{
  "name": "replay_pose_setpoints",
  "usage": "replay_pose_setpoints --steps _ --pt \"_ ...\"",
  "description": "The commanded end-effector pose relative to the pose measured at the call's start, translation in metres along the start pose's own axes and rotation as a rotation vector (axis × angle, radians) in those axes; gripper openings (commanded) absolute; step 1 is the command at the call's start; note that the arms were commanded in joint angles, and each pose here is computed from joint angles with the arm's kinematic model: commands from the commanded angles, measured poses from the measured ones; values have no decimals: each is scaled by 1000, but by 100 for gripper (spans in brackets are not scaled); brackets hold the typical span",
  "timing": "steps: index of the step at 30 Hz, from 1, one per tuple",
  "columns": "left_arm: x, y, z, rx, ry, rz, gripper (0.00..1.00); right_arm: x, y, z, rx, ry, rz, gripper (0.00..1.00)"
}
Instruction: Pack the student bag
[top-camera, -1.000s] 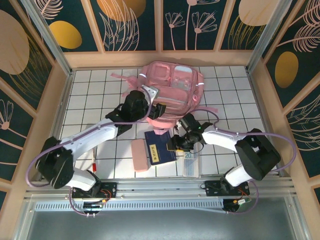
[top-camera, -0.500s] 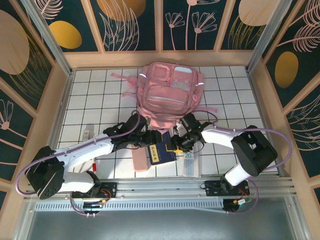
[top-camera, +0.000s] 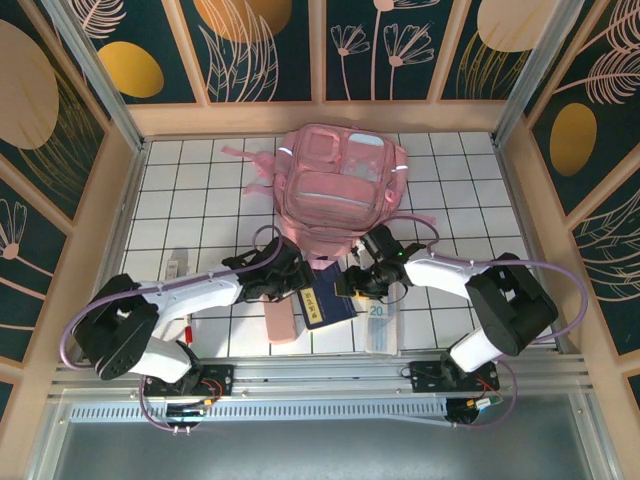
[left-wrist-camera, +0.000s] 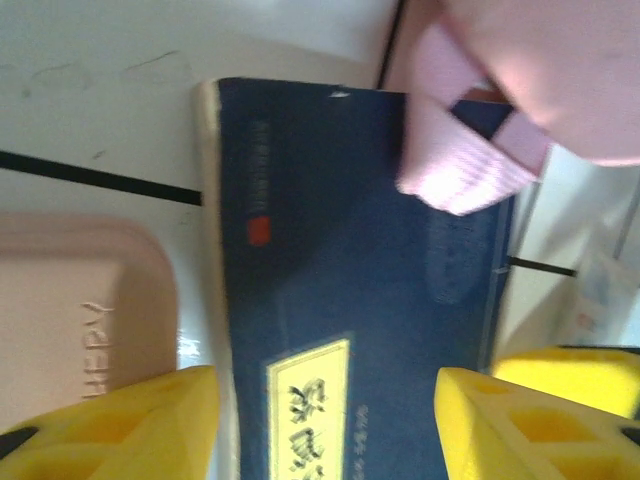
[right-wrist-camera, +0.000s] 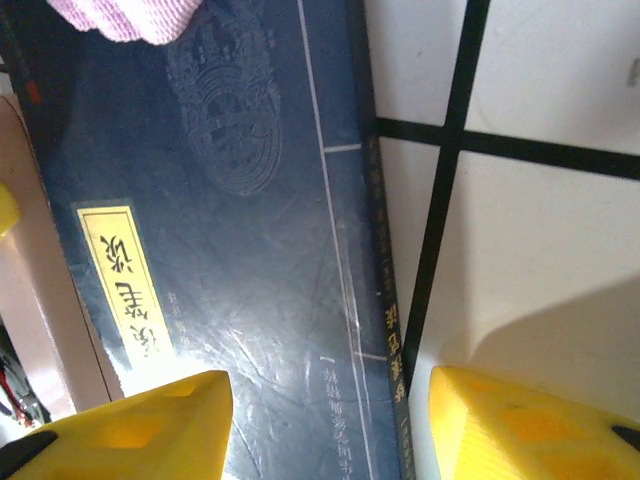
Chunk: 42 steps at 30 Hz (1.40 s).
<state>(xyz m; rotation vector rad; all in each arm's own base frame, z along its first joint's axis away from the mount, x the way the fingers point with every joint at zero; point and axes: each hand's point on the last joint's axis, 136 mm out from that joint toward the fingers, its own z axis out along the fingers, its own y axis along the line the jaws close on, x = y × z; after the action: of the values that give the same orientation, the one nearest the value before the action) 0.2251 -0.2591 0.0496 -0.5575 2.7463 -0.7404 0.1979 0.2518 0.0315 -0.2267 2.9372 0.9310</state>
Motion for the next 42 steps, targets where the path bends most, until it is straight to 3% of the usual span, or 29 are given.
replay_pose_setpoints --steps 1,9,13,25,28,42 --pt "4 11 13 -28 11 -66 57 -11 1 4 31 -36 -11 55" --pt "9 24 29 -131 53 -48 46 -10 7 17 -16 7 -10 54" --pt "9 33 30 -164 47 -51 41 -9 17 20 -87 29 4 48" --pt "-15 42 -3 -281 -79 -22 49 -9 20 16 -91 44 -2 46" --pt "-15 38 -10 -258 -86 -35 49 -8 21 16 -101 50 -1 45" --pt "-24 5 9 -272 -59 -19 43 -9 18 15 -89 42 4 44"
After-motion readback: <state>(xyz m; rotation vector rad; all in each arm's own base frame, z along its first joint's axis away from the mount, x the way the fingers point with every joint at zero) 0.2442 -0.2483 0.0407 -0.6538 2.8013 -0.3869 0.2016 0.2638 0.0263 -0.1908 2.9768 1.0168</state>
